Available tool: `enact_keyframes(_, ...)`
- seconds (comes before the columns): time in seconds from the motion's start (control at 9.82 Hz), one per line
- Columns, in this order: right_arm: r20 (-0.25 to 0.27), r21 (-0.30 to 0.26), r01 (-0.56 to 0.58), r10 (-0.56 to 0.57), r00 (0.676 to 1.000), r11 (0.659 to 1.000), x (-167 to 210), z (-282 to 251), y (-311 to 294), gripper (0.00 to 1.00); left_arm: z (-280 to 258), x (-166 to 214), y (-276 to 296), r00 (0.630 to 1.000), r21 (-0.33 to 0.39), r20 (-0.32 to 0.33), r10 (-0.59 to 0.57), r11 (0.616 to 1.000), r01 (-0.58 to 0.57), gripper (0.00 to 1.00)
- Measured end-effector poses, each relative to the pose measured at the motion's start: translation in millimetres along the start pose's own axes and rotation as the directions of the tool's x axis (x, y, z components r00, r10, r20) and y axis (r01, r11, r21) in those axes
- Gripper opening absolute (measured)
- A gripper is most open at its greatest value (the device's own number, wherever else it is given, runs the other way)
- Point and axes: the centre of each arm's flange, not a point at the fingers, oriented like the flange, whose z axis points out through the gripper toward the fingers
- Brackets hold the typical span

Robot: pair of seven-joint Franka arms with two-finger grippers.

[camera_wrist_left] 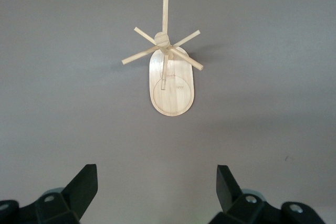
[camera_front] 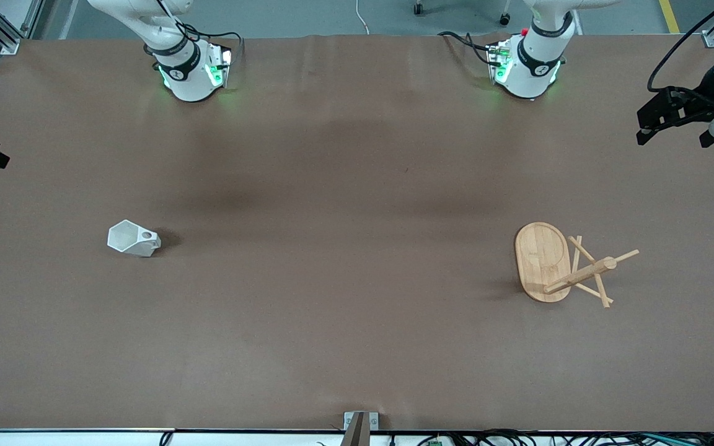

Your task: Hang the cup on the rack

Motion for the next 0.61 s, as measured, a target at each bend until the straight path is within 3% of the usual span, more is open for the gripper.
enact_keyframes(0.61,0.0,0.0,-0.001,0.001,1.0,1.0,0.0,0.0,0.3,1.0,0.9,0.5,-2.6,1.0,0.0,0.002,-0.005,1.0,0.005,1.0)
